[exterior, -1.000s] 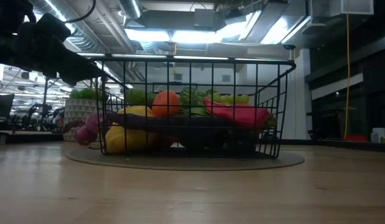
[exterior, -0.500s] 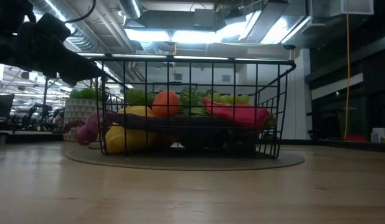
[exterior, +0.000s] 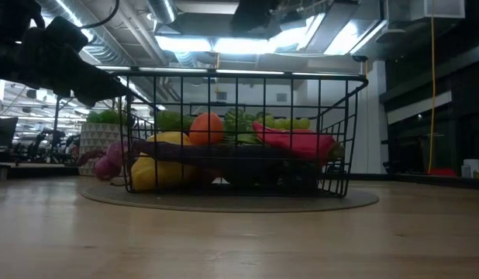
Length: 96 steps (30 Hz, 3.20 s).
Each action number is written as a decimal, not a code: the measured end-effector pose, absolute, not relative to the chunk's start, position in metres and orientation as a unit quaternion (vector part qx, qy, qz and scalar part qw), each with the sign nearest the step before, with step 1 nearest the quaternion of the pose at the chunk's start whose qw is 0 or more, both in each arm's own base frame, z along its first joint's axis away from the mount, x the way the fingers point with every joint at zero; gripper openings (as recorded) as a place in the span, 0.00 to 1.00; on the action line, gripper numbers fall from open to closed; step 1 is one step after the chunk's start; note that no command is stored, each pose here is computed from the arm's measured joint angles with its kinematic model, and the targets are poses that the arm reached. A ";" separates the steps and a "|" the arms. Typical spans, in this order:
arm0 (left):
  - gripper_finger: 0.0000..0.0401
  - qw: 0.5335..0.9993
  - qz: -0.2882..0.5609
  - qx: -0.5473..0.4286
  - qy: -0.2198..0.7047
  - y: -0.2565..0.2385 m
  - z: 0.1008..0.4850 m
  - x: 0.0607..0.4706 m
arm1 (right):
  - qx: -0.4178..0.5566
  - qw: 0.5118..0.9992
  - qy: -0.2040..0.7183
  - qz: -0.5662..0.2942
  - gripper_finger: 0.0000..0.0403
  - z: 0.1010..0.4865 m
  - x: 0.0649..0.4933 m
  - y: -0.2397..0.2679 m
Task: Build produce basket
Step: Put the purple garlic into the black wire basket
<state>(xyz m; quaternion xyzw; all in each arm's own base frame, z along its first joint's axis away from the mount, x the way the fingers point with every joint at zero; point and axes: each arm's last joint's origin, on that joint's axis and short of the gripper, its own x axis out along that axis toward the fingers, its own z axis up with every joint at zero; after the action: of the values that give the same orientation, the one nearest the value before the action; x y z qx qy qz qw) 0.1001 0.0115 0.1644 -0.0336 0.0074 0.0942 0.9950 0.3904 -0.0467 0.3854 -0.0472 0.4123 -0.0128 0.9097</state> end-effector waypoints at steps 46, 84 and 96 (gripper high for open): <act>0.53 0.995 0.094 -0.034 0.007 0.012 0.164 0.100 | 0.070 0.869 0.456 -0.177 0.46 0.446 0.274 -0.128; 0.53 0.995 0.094 -0.034 0.007 0.012 0.164 0.100 | 0.039 0.997 -0.018 -0.066 0.46 0.244 0.130 -0.012; 0.53 0.995 0.094 -0.034 0.007 0.012 0.164 0.100 | 0.000 0.996 -0.057 -0.069 0.46 0.224 0.108 -0.010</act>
<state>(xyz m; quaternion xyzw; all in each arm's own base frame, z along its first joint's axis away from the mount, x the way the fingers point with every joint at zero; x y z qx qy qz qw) 0.1001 0.0115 0.1643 -0.0336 0.0073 0.0940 0.9950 0.1076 -0.0103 0.2242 -0.0002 -0.0570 -0.0694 0.9960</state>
